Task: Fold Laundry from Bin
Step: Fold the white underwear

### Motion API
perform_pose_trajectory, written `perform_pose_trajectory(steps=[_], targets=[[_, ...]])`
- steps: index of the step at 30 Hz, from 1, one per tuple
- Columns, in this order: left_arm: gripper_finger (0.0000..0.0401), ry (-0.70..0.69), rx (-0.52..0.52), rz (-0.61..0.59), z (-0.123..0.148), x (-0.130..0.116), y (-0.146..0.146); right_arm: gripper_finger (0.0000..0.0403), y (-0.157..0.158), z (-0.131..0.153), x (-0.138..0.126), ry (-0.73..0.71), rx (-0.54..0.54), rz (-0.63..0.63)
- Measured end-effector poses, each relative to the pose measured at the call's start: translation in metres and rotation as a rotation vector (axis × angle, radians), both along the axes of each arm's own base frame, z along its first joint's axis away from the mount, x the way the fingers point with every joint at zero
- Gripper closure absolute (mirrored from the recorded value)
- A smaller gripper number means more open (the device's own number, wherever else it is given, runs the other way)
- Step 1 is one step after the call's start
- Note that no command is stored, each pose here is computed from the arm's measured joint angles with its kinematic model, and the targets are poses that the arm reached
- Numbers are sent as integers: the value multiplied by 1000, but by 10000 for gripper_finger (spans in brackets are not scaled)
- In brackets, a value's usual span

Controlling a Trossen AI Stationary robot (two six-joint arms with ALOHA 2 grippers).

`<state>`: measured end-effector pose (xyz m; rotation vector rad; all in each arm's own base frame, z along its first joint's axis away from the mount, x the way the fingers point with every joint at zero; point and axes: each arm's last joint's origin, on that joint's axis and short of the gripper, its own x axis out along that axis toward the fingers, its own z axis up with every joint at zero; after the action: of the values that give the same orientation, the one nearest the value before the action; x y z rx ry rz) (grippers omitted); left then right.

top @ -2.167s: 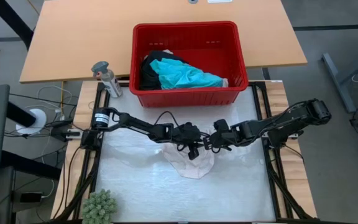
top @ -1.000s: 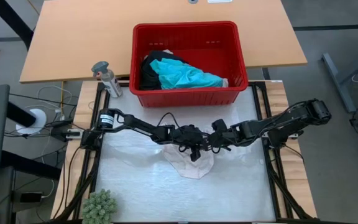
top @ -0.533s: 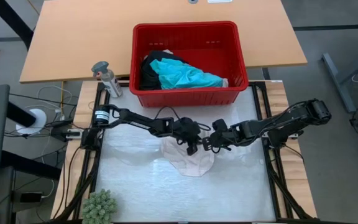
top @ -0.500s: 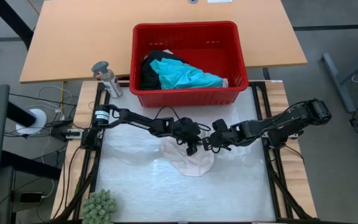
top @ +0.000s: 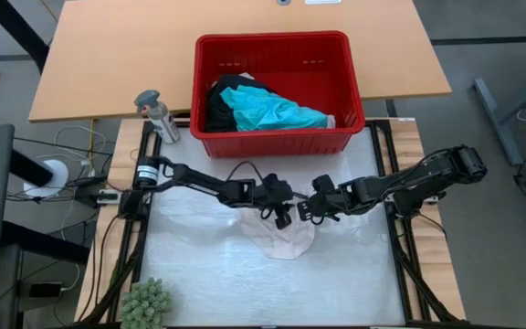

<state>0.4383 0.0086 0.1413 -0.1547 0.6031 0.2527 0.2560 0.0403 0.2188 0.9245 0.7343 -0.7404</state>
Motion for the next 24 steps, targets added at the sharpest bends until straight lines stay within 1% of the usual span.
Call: perform_pose_trajectory(steps=[4,6,9,11,13,16,19,24], targets=[[299,-71,-31,-12,5,4,-6,381,0,0,0,0,0,0],[299,-78,-34,-3,5,4,-8,381,0,0,0,1,-1,2],[299,-91,-47,-22,-6,8,-11,381,0,0,0,1,-4,7],[299,-111,-106,-51,-12,10,-12,381,0,0,0,1,-5,10],[299,-101,-144,-57,-19,11,-13,381,0,0,0,2,-5,10],[299,-74,-148,-66,-25,10,-14,381,0,0,0,2,-5,11],[299,-74,-137,-73,-19,10,-13,381,0,0,0,2,-5,11],[299,-56,-116,-81,-2,5,-7,380,0,-1,-2,24,-6,-2]])
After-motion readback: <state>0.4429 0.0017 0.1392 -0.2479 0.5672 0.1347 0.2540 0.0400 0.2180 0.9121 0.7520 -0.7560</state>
